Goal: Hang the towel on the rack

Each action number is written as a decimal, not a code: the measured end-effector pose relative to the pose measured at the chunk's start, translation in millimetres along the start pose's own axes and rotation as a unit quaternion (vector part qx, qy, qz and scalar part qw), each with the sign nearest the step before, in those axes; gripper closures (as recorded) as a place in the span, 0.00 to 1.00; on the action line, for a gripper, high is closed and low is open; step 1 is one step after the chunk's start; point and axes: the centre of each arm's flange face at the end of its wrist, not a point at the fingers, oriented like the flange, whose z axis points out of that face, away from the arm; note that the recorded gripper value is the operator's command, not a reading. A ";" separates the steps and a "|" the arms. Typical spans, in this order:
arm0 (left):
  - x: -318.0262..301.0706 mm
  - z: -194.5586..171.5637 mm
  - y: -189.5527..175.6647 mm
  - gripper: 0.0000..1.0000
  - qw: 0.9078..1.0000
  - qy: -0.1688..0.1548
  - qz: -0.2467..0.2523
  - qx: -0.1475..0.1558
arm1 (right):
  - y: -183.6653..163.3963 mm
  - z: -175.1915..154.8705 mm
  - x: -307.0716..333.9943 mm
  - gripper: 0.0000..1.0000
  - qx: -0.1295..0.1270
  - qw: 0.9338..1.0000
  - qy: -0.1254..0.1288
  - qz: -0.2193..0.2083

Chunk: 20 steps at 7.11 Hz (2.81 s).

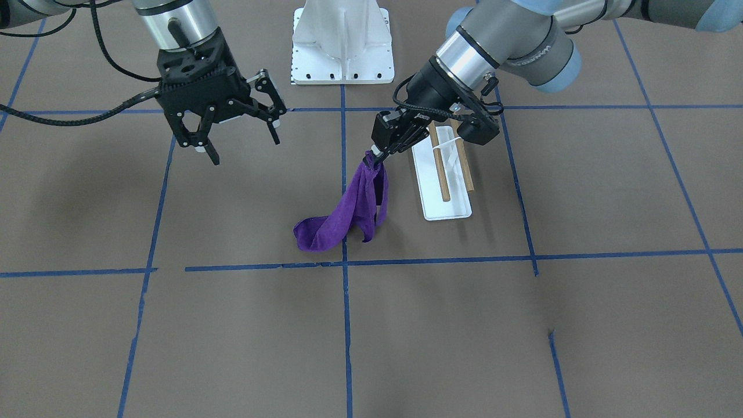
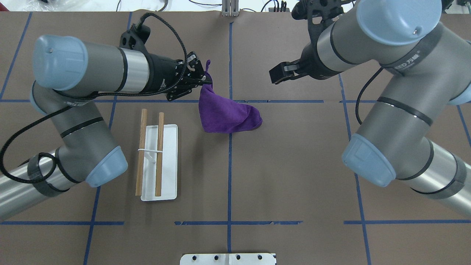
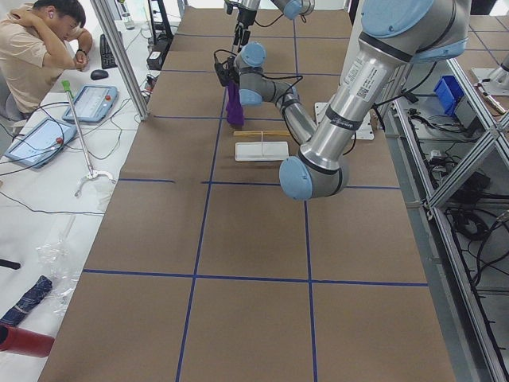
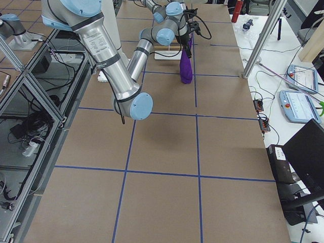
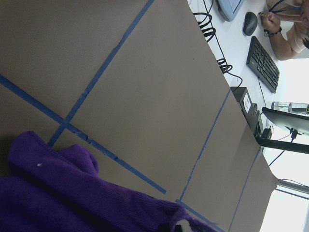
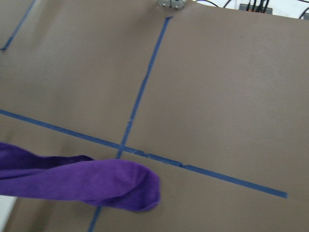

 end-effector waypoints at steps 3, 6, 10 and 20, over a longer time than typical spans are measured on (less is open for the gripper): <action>-92.4 -58.1 -17.2 1.00 0.987 -0.052 0.148 -0.039 | 13.0 19.1 126.4 0.00 -0.081 0.992 0.078 -0.063; -187.1 -131.2 -72.0 1.00 0.964 -0.078 0.248 -0.060 | 43.8 19.9 237.3 0.00 -0.126 0.983 0.119 -0.066; -222.7 -144.4 -107.0 0.00 0.954 -0.103 0.278 -0.052 | 93.3 2.4 359.2 0.00 -0.170 0.971 0.162 -0.046; -333.6 -340.9 -313.8 0.00 0.842 -0.390 0.364 -0.077 | 187.7 -26.1 563.4 0.00 -0.218 0.969 0.060 0.097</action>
